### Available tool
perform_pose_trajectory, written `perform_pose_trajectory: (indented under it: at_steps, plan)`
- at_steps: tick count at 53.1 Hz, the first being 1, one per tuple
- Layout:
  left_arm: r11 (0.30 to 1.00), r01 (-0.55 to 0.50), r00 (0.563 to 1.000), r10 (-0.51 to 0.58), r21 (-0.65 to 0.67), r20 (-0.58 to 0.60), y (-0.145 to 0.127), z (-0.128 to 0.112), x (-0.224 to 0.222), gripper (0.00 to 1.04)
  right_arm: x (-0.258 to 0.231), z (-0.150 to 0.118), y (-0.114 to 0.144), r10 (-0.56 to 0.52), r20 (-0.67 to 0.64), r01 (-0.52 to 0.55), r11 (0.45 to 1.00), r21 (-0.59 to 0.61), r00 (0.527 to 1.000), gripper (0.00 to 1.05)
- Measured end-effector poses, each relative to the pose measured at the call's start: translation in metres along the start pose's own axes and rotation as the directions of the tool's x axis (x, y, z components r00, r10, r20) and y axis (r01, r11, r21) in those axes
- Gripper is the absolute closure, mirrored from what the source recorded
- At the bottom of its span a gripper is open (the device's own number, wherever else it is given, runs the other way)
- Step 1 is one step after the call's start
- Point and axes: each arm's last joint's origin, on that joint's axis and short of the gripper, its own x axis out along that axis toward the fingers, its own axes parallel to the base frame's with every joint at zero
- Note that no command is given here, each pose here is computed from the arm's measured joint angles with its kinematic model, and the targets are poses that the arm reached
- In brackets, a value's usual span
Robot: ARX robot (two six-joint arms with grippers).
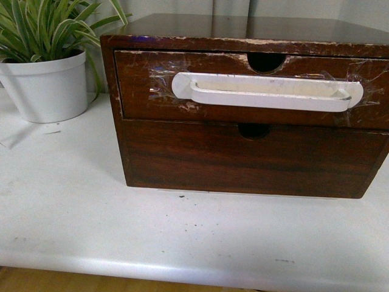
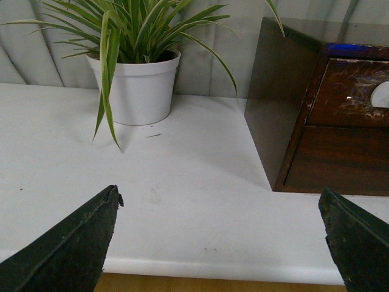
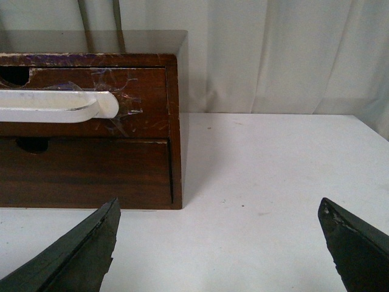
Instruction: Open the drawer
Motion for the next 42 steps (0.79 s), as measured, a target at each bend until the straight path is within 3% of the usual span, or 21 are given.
perform_pose_trajectory:
  at_steps: [42]
  plan:
    - [1.0, 0.0, 1.0, 0.0, 0.0, 0.0, 0.0, 0.0, 0.0, 0.06, 0.0, 0.0, 0.0, 0.0, 0.0, 0.0, 1.0, 0.0, 1.0, 0.09]
